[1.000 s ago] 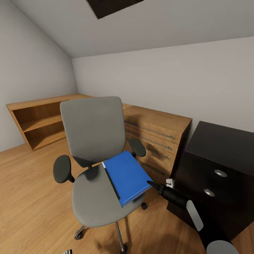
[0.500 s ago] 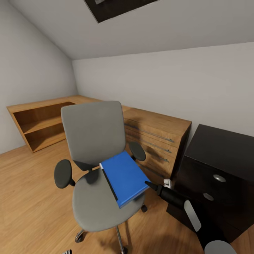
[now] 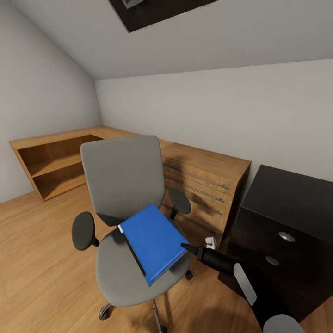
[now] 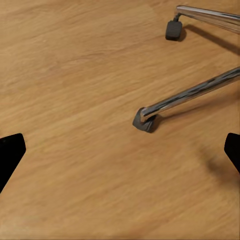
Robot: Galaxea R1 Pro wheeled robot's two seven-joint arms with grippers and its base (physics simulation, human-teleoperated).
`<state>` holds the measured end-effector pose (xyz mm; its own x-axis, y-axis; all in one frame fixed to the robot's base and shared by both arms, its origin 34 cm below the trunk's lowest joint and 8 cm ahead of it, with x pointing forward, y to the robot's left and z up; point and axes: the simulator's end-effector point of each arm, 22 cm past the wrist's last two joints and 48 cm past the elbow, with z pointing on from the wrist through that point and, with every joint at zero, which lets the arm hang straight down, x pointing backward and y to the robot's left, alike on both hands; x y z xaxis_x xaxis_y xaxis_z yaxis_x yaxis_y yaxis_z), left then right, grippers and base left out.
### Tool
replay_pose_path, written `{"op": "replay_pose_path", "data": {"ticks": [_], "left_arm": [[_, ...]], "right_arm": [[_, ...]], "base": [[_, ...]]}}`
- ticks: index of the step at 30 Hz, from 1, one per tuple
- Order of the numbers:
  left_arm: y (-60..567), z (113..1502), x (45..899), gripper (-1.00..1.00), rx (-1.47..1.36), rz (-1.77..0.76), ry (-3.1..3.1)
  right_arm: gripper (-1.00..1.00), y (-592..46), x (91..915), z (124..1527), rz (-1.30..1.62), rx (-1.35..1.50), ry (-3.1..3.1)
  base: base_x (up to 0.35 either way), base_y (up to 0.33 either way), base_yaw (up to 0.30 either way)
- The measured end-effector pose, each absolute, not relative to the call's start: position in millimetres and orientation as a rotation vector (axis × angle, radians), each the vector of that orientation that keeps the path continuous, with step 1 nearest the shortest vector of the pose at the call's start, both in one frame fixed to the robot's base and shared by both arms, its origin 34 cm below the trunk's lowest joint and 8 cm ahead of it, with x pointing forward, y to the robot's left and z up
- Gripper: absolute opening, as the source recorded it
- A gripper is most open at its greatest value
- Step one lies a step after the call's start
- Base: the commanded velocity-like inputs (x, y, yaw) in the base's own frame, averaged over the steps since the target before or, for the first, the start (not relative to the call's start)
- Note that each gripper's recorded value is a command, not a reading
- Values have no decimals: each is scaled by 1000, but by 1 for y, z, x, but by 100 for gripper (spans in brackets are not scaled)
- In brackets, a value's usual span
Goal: In the bedroom, organize the workspace by keeping the computer under the desk, ensuring the monitor is on the desk, placing the keyboard on the desk next to the monitor, placing the mouse on the desk next to the keyboard, moving the folder from the swivel chair onto the desk next to the mouse, stacking the notebook on top of the folder with the pen on top of the notebook, and positioning the swivel chair next to the desk.
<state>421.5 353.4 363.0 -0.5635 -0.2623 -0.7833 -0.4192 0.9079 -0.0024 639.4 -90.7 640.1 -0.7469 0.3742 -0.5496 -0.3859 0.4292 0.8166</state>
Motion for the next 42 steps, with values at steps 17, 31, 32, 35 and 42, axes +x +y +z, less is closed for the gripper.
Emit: {"op": "replay_pose_path", "data": {"ticks": [17,31,32,35,42], "left_arm": [[356,360,417,100,-487,237,2211],[364,361,416,100,-488,250,2212],[365,361,415,100,-490,251,2213],[367,361,415,100,-495,259,2212],[367,365,416,100,-512,275,2183]], "right_arm": [[-100,-90,639,639,1376,-15,1986],[-100,-92,640,640,1381,-2,1982],[-100,-92,640,640,1381,-2,1982],[-100,-93,640,640,1381,-1,1982],[-100,-94,640,640,1377,-4,1980]], "base": [[-173,-2,0],[-70,-16,0],[-3,-1,0],[-2,0,0],[0,0,0]]}}
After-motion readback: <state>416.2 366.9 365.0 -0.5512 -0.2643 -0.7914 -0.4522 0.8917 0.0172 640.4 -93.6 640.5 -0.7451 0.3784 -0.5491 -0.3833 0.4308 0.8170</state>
